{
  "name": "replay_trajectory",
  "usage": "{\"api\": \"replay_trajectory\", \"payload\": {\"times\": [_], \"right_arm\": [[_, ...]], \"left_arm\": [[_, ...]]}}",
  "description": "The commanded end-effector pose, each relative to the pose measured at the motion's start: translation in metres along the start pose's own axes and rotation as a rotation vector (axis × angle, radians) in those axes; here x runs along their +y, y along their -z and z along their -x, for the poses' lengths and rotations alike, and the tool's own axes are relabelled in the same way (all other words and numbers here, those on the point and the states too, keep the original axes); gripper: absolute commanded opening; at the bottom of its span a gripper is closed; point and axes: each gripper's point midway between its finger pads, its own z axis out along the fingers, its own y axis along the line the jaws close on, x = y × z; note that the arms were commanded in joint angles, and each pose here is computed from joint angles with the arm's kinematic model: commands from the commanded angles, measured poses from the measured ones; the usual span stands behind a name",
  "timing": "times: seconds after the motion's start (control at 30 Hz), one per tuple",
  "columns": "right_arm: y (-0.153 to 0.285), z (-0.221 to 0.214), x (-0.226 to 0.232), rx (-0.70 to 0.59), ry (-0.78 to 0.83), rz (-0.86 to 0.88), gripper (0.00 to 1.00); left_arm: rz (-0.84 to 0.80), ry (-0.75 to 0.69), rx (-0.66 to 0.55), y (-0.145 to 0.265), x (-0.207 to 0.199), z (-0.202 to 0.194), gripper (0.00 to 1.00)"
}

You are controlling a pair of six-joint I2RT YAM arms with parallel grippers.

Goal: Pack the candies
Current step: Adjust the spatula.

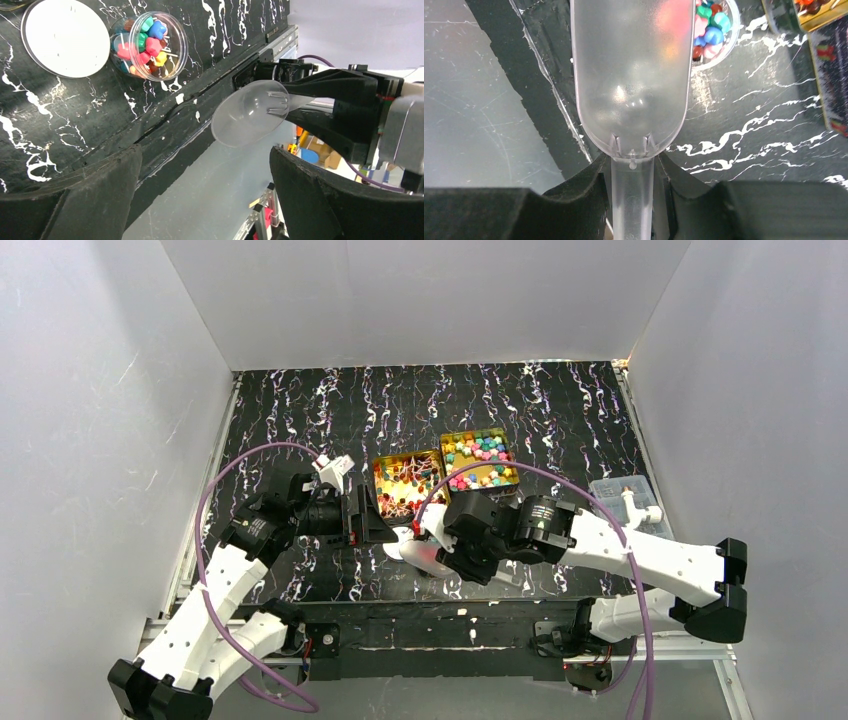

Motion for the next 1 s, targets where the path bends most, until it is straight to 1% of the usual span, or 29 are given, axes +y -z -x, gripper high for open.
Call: {"api": "replay_trajectory", "payload": {"times": [0.0, 0.2, 0.33, 0.53, 0.63, 0.8, 0.87, 0.97], "right_arm": [[0.005, 0.022, -0.006, -0.115, 0.112, -0.053, 0.01], [0.01, 0.033, -0.008, -0.167, 0.149, -0.077, 0.01], [0.016, 0.052, -0.006, -0.254, 0.187, -0.099, 0.01], [0.041, 0.067, -0.011, -0.349, 0.202, -0.135, 0.01], [0.069, 0.078, -0.009, -0.478, 0.193, -0.135, 0.01], [0.099, 0.096, 0.001, -0.641, 0.153, -0.085, 0.01], [0.107, 0.102, 0.004, -0.692, 0.144, -0.071, 0.01], [0.112, 0.105, 0.008, -0.727, 0.137, -0.053, 0.01]], "left_arm": [[-0.038, 0.057, 0.013, 0.008, -0.016, 0.0, 0.98], [-0.043, 0.074, 0.011, 0.009, -0.019, 0.001, 0.98], [-0.033, 0.099, 0.037, 0.004, -0.015, -0.001, 0.98], [-0.029, 0.103, 0.054, 0.002, -0.012, -0.003, 0.92], [-0.022, 0.104, 0.065, -0.001, -0.01, -0.003, 0.89], [-0.017, 0.104, 0.073, -0.003, -0.008, -0.001, 0.89], [-0.017, 0.103, 0.078, -0.004, -0.008, -0.001, 0.89], [-0.021, 0.099, 0.079, -0.005, -0.009, 0.0, 0.89]]}}
